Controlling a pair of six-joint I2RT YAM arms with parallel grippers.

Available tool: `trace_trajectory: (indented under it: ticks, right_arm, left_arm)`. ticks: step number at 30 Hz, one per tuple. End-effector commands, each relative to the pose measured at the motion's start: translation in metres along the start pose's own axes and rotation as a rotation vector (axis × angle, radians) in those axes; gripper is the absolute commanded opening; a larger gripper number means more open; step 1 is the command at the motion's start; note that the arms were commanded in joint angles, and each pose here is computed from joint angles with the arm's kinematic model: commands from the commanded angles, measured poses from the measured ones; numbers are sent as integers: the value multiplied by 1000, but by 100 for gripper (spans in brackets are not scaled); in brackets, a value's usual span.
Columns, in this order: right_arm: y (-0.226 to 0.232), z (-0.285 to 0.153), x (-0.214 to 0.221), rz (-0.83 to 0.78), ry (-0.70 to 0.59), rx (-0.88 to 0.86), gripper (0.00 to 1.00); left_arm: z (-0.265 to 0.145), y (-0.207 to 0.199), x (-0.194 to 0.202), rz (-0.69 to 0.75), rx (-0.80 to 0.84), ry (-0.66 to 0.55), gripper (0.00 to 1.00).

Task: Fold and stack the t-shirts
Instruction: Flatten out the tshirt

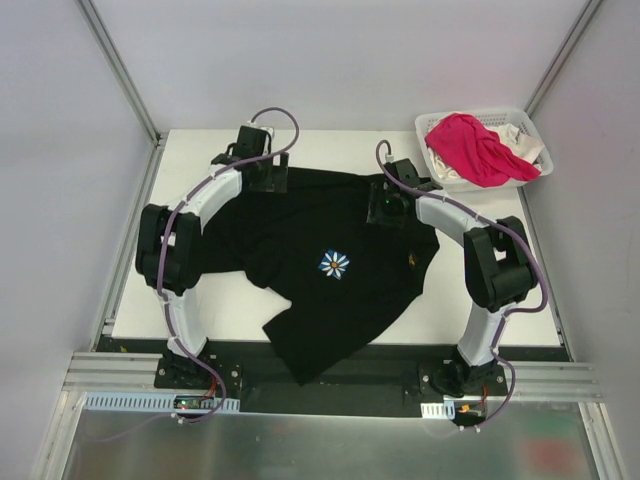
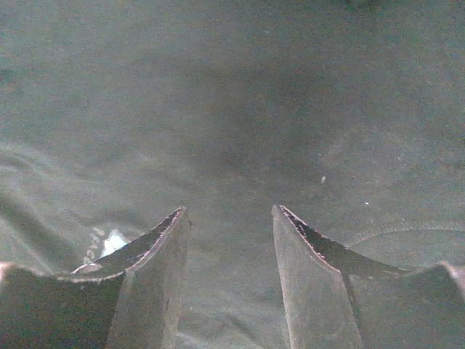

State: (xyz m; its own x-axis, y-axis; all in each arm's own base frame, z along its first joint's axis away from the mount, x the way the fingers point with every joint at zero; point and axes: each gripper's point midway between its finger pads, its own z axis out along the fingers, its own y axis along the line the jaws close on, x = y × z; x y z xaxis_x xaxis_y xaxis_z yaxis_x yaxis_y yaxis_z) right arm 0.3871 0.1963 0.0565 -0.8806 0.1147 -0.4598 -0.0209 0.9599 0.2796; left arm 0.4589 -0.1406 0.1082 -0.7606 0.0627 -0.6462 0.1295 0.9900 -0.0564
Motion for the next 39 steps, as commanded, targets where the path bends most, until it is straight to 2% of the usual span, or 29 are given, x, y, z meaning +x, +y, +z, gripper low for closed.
trace_trajectory:
  ticks: [1,2,5,15,21,28,30,32,36,38,39]
  right_arm:
    - [35,-26,-35,-65,-104,-135,52]
    - [35,-27,-38,-65,-109,-141,53]
    - [38,-31,-44,-70,-132,-154,53]
    - [39,-38,-53,-64,-160,-168,53]
    - [38,-44,-51,-60,-166,-172,53]
    - [38,-59,-56,-49,-198,-184,53]
    - [37,-66,-58,-45,-214,-188,53]
    - [34,-76,-62,-31,-239,-189,52]
    - [26,-94,-67,-12,-280,-187,52]
    - [23,-103,-71,-5,-305,-187,53]
    - [24,-115,-76,-4,-334,-195,53]
  left_arm:
    - [9,-18,-28,-70,186,-3,98]
    - [18,-28,-21,-86,268,37,98]
    - [32,-31,-17,-152,337,80,97]
    - [50,-30,2,-309,459,190,96]
    - [55,-9,2,-262,345,160,95]
    - [62,6,10,-263,254,187,89]
    - [64,7,12,-265,246,192,79]
    - [65,8,12,-267,244,191,63]
    - [67,14,13,-275,208,192,40]
    - [68,20,16,-274,169,207,36]
    - [69,26,16,-263,135,207,37]
